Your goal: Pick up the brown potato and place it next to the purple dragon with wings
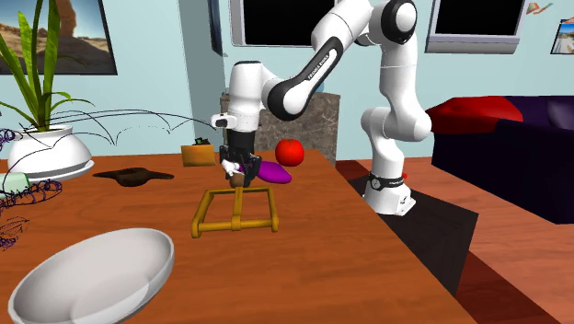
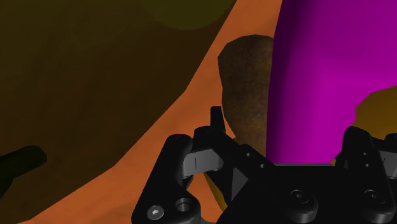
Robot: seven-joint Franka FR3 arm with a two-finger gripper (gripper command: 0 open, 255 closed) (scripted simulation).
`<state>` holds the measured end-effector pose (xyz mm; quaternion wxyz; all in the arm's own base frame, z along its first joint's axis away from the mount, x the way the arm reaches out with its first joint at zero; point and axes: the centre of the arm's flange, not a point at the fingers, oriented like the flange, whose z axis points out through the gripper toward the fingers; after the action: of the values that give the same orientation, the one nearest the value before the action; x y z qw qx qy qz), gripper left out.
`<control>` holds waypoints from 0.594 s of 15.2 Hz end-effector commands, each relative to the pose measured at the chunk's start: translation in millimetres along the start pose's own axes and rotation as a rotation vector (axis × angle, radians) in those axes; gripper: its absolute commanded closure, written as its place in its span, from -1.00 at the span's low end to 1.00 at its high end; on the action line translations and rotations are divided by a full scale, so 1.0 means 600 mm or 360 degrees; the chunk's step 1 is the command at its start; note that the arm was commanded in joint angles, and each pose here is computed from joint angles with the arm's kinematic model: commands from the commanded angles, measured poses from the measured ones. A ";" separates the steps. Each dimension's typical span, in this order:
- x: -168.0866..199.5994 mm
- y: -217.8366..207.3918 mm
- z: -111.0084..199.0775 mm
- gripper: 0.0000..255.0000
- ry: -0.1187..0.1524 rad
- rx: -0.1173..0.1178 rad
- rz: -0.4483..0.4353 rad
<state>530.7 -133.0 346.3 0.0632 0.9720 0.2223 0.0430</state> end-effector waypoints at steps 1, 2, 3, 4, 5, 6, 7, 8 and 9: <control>0.000 0.000 0.001 1.00 -0.0002 0.0001 0.0000; 0.000 0.001 -0.008 1.00 -0.0002 0.0001 0.0000; 0.000 0.002 -0.017 1.00 -0.0002 0.0001 0.0000; 0.001 0.004 -0.025 1.00 -0.0002 0.0001 0.0000; 0.001 0.005 -0.034 1.00 -0.0002 0.0001 0.0000; 0.002 0.006 -0.043 1.00 -0.0002 0.0001 0.0000; 0.002 0.007 -0.051 1.00 -0.0002 0.0001 0.0000; 0.003 0.009 -0.060 1.00 -0.0002 0.0001 0.0000; 0.003 0.010 -0.069 1.00 -0.0002 0.0001 0.0000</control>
<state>529.6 -132.9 381.9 0.0630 0.9720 0.2224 0.0424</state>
